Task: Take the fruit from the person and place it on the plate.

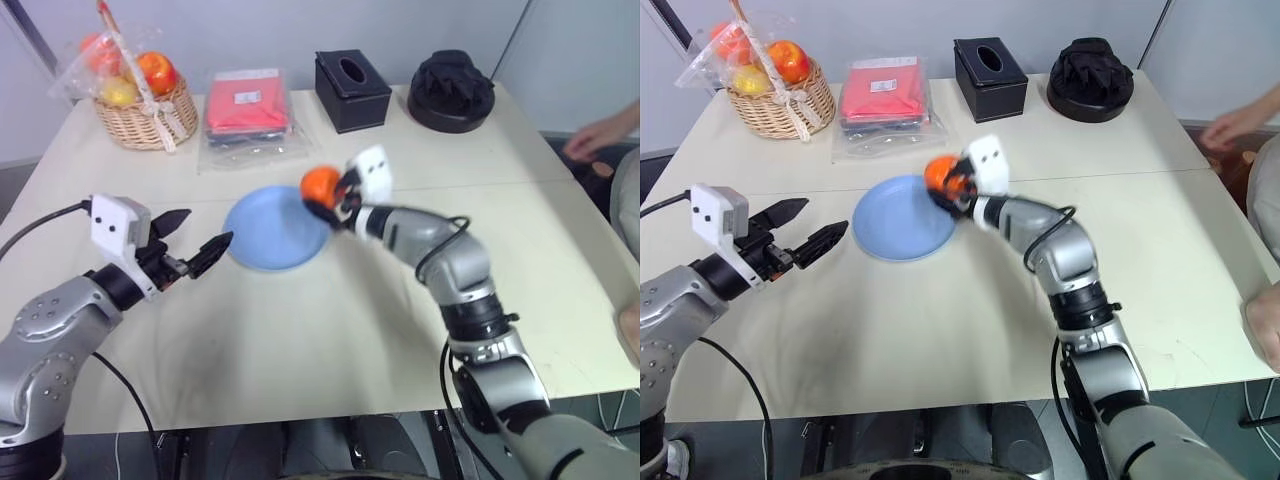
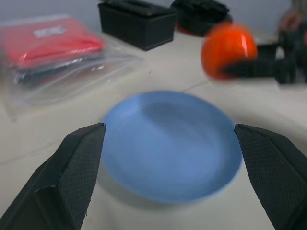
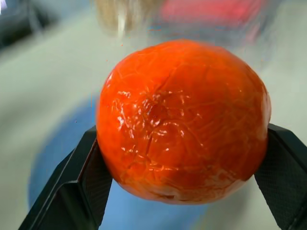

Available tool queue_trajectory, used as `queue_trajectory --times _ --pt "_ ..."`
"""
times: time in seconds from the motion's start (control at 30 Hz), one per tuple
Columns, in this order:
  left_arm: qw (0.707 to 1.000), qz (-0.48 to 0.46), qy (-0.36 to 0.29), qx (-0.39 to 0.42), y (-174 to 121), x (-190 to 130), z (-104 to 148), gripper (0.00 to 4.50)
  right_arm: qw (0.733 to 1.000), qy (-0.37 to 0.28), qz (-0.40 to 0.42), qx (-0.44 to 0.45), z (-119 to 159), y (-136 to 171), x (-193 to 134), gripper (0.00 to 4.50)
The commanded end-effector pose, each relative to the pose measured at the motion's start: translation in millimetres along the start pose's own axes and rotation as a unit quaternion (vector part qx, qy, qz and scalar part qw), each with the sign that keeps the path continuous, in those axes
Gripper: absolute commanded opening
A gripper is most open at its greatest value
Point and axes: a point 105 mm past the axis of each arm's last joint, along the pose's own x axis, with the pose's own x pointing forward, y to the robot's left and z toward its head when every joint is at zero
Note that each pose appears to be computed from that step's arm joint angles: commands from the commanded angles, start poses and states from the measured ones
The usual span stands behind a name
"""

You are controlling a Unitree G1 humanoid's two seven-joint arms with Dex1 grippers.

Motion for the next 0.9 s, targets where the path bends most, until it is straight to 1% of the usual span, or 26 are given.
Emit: queue_trajectory --times 0.03,0.1,0.17,0.47,0.53,0.7,0.9 --pt "1.000 0.007 -0.011 0.020 2.1 -7.3 11.3 4.50 0.997 -0.029 0.023 -0.062 9.1 17.1 6.7 3.48" --pt "1.000 0.016 -0.007 0.019 4.6 -14.7 11.3 4.50 0.996 -0.016 0.031 -0.082 -5.5 22.6 16.2 3.48" --pt "1.000 0.021 -0.004 0.015 4.8 -20.1 10.1 4.50 0.995 -0.011 0.034 -0.090 -12.7 24.4 22.2 3.48" --pt "1.000 0.027 0.002 0.010 0.3 -24.8 5.0 4.50 0.990 -0.003 0.045 -0.136 -24.8 25.8 34.0 3.48" --pt "1.000 0.028 0.002 0.009 0.2 -24.9 4.8 4.50 0.990 -0.005 0.045 -0.135 -24.0 24.6 33.9 4.49" --pt "1.000 0.024 0.002 0.006 -2.1 -23.7 3.3 4.50 0.990 -0.009 0.046 -0.133 -18.6 20.3 28.8 4.50" --pt "1.000 0.017 0.001 0.003 -3.3 -20.5 2.8 4.50 0.990 -0.034 0.061 -0.122 6.4 16.7 13.0 4.50"
